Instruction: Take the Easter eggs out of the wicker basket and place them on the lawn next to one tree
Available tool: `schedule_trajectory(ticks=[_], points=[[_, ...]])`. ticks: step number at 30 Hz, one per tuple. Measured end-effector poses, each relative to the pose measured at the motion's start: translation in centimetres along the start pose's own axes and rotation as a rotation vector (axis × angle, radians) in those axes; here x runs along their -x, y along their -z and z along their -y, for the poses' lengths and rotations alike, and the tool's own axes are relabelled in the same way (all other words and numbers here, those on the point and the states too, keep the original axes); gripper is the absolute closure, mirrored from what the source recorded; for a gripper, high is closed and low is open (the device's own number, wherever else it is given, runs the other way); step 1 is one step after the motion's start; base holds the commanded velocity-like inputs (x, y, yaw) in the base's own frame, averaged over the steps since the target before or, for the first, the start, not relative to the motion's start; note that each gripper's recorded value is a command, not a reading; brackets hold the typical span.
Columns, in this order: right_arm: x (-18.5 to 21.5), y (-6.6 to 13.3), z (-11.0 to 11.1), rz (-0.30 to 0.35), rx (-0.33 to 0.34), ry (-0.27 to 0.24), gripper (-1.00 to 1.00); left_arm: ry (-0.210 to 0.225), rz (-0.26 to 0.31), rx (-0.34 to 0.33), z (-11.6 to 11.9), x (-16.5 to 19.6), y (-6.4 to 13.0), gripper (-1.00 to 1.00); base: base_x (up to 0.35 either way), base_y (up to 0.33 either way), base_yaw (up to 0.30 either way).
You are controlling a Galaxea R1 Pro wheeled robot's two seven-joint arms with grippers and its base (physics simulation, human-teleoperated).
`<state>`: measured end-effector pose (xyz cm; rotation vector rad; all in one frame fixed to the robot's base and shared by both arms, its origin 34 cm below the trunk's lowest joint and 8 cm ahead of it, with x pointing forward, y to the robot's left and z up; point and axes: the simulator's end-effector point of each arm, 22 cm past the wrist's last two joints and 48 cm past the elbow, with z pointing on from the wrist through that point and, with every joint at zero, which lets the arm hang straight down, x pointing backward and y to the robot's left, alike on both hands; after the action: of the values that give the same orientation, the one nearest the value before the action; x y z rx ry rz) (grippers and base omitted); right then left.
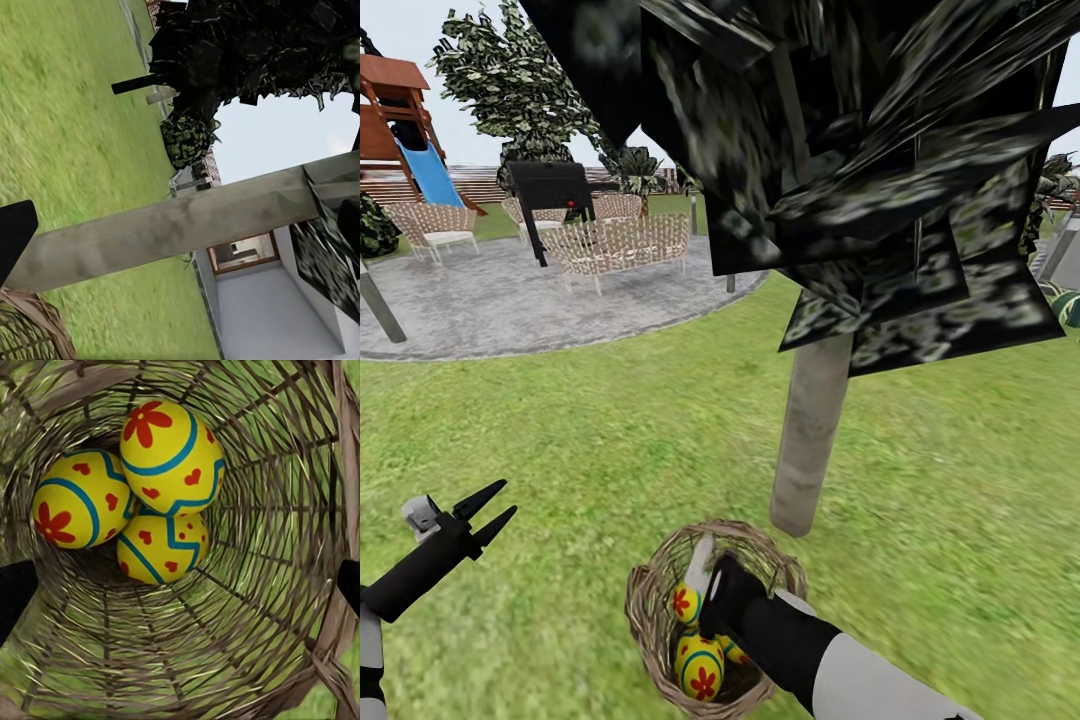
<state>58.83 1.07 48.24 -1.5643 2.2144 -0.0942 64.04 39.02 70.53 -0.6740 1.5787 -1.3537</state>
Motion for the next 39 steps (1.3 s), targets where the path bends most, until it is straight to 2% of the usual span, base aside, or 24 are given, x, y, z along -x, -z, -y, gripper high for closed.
schedule_trajectory(ticks=[3,5,8,9,11,13,14,16,19,22,25,39], points=[[0.1,0.1,-0.6,0.0,0.04,0.025,-1.0,0.0,0.0,0.0,0.0,0.0,0.0,-1.0,0.005,-0.002,0.0],[0.3,0.3,0.3,-0.006,0.045,0.076,-1.0,0.0,-0.001,-0.001,0.0,0.0,0.0,-1.0,0.001,0.0,0.0],[-0.1,0.7,-0.1,-0.032,0.097,0.139,-1.0,-0.001,0.0,0.0,0.0,0.0,0.0,-1.0,0.0,0.0,0.0],[-0.5,0.9,-0.3,-0.056,0.124,0.188,-1.0,-0.001,-0.001,0.001,0.0,0.0,0.0,-1.0,0.0,0.0,0.0],[-0.4,1.0,0.5,-0.068,0.118,0.238,-1.0,-0.001,-0.002,0.001,-0.4,-0.2,0.0,-1.0,0.0,0.0,0.0],[0.0,1.0,1.3,-0.059,0.109,0.278,-1.0,-0.001,-0.002,0.001,-0.8,-0.3,0.1,-1.0,0.0,0.0,0.0],[0.6,1.0,1.7,-0.033,0.103,0.318,-1.0,-0.002,-0.002,0.001,-1.0,-0.4,0.2,-1.0,0.0,0.0,0.0],[1.4,0.7,1.5,0.006,0.104,0.36,-1.0,-0.001,-0.002,0.0,-1.4,-0.6,0.2,-1.0,0.0,0.0,0.0],[1.9,0.4,1.3,0.034,0.102,0.385,-1.0,0.012,-0.007,-0.007,-2.0,-1.5,-0.1,-1.0,0.0,0.0,0.0],[3.6,0.7,1.3,0.088,0.083,0.407,-1.0,0.011,-0.047,-0.012,-2.3,-3.1,-1.0,-1.0,0.0,0.0,0.0],[4.9,1.0,1.3,0.129,0.069,0.416,-1.0,0.009,-0.063,-0.014,-2.8,-3.8,-1.2,-1.0,0.0,0.0,0.0],[4.9,-0.9,0.1,0.156,0.047,0.42,-1.0,0.012,-0.068,-0.019,-5.5,-5.2,-0.7,-1.0,0.0,0.0,0.0]])
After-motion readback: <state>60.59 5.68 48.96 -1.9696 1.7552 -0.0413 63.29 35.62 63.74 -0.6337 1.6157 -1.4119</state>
